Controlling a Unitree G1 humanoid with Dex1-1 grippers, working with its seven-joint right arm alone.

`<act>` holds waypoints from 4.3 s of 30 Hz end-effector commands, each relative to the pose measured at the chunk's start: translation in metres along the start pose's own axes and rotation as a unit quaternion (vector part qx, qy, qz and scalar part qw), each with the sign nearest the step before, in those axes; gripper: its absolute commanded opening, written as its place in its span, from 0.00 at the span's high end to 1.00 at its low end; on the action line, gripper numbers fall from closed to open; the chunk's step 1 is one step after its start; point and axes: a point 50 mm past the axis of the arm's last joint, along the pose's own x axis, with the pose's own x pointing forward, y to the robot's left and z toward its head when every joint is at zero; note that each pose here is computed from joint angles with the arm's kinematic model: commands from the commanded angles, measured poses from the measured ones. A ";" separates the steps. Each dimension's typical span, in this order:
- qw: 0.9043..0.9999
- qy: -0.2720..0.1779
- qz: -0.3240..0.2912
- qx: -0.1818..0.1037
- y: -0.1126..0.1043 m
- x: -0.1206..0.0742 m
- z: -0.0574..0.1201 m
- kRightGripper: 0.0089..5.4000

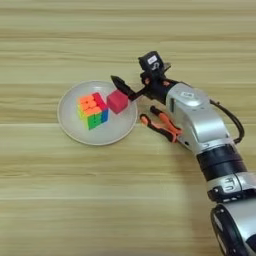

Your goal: Move the objects on the table

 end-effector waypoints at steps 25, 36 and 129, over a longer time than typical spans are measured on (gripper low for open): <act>0.974 -0.204 -0.050 -0.085 -0.082 -0.098 0.121 0.01; 0.971 -0.204 -0.070 -0.100 -0.090 -0.118 0.122 0.01; 0.976 0.156 0.146 -0.034 -0.033 -0.064 -0.064 0.08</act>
